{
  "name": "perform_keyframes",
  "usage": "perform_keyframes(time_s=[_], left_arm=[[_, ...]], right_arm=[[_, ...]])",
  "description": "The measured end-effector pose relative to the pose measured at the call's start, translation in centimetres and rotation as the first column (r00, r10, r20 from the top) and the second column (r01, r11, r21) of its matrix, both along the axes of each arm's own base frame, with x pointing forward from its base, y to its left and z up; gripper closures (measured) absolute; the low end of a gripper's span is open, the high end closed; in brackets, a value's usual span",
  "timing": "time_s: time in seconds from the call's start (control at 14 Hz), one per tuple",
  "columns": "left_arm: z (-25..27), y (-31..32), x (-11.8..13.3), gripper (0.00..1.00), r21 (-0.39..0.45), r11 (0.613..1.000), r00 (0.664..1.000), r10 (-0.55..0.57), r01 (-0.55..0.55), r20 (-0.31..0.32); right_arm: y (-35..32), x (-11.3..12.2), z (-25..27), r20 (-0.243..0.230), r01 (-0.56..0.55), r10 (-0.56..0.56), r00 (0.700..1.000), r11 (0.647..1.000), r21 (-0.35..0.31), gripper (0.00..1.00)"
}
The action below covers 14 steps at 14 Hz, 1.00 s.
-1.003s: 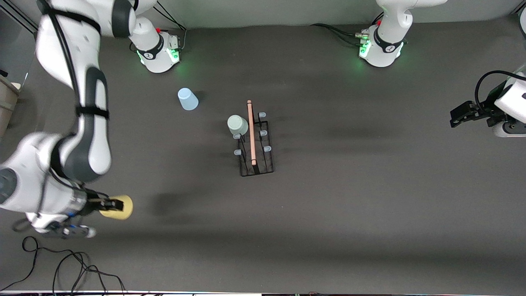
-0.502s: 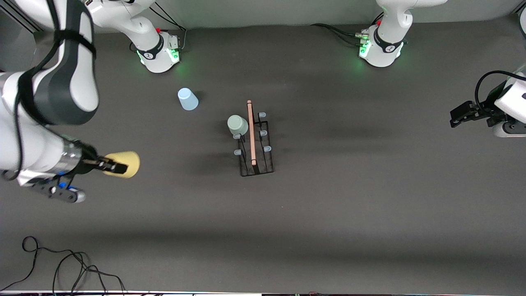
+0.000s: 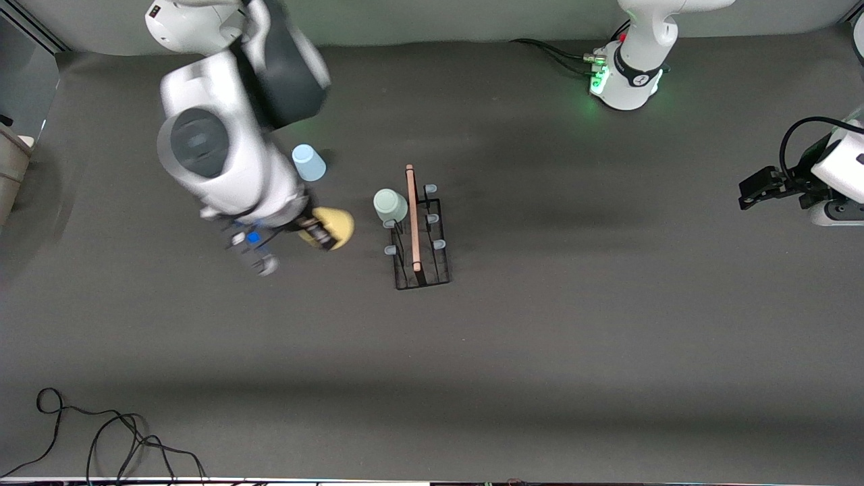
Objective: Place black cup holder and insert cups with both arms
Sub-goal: 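Carry the yellow cup with the right gripper over the rack, then lower the yellow cup onto a rack peg and open the right gripper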
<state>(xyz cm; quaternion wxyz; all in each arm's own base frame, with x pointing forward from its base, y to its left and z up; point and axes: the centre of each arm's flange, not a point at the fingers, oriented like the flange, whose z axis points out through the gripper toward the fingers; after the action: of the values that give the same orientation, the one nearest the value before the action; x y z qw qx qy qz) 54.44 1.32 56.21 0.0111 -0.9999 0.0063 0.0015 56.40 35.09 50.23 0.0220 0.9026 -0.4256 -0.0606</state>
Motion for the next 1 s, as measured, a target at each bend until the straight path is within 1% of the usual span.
perform_keyframes(time_s=[0.22,0.36,0.5,0.79,1.0], left_arm=[[0.0,-0.2,0.0,0.0,0.0,1.0,1.0,-0.011,0.011,-0.001],[0.0,-0.7,0.0,0.0,0.0,1.0,1.0,-0.02,0.02,-0.001],[0.0,-0.9,0.0,0.0,0.0,1.0,1.0,-0.024,0.024,-0.001],[0.0,-0.9,0.0,0.0,0.0,1.0,1.0,-0.024,0.024,-0.001],[0.0,-0.8,0.0,0.0,0.0,1.0,1.0,-0.024,0.024,-0.002]], right_arm=[[4.9,-2.8,-2.5,0.032,0.071,-0.071,0.997,0.997,-0.004,0.34],[5.8,-3.4,-5.0,0.047,0.086,-0.086,0.995,0.996,-0.003,0.34],[5.0,-2.9,-6.6,0.065,0.104,-0.104,0.992,0.995,0.0,0.34],[3.7,-1.7,-8.6,0.119,0.136,-0.137,0.983,0.991,0.019,0.34],[3.5,-1.5,-11.3,0.143,0.144,-0.144,0.979,0.99,0.011,0.34]])
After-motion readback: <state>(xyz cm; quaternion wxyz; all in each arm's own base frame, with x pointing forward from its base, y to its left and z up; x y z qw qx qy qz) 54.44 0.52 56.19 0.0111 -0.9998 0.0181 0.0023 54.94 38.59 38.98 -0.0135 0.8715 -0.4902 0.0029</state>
